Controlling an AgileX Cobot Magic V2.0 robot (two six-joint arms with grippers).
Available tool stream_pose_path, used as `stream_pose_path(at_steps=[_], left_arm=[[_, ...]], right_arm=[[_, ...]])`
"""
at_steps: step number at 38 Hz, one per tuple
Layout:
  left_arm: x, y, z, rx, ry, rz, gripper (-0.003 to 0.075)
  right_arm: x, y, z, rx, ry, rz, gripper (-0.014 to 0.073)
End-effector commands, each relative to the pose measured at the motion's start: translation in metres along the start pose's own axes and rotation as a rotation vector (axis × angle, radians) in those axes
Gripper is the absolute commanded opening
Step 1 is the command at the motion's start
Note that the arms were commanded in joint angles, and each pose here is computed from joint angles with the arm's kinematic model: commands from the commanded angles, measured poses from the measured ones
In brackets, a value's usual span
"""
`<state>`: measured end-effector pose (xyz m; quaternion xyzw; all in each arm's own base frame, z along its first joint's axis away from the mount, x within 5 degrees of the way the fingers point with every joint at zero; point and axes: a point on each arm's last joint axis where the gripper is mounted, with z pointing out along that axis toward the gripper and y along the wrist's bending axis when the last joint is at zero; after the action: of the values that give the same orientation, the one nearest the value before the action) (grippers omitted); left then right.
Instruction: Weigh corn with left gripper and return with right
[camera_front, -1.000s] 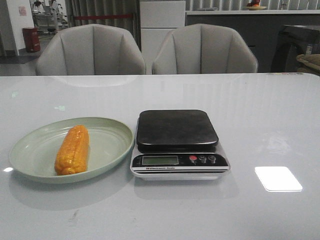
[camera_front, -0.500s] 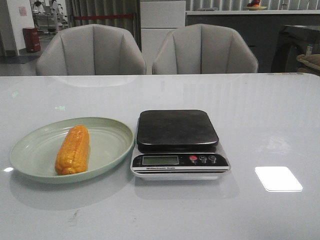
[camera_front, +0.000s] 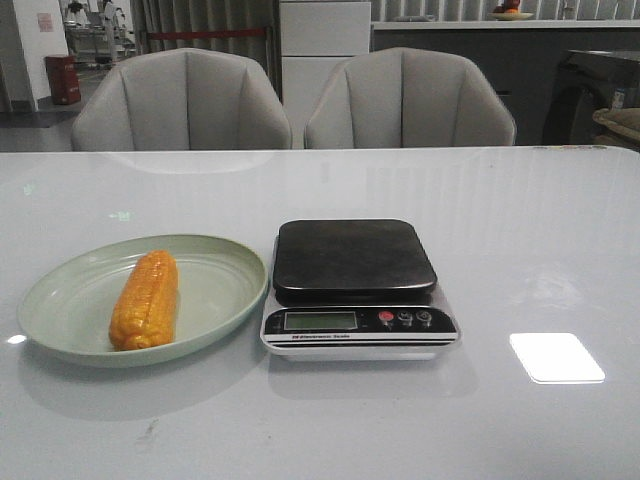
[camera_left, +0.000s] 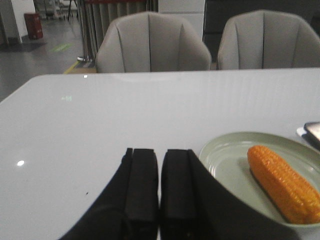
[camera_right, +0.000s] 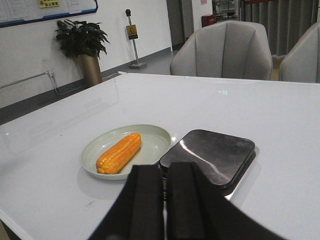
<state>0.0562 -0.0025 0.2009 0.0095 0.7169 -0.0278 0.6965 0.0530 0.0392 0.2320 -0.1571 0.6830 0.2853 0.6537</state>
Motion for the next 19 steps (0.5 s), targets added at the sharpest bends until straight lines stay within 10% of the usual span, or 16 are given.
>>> stream_pose_path(at_steps=[1,19], left_arm=[[-0.002,-0.0013,-0.0008,0.019,-0.117,-0.042,0.0113],[-0.0026,-0.0013,-0.0009,0.02,-0.124,-0.046,0.0113]], right_arm=[[-0.0154,0.0028,-0.0003,-0.015,-0.094,-0.019,0.019],[-0.0154,0.0028,-0.0003,-0.015,-0.094,-0.019,0.019]])
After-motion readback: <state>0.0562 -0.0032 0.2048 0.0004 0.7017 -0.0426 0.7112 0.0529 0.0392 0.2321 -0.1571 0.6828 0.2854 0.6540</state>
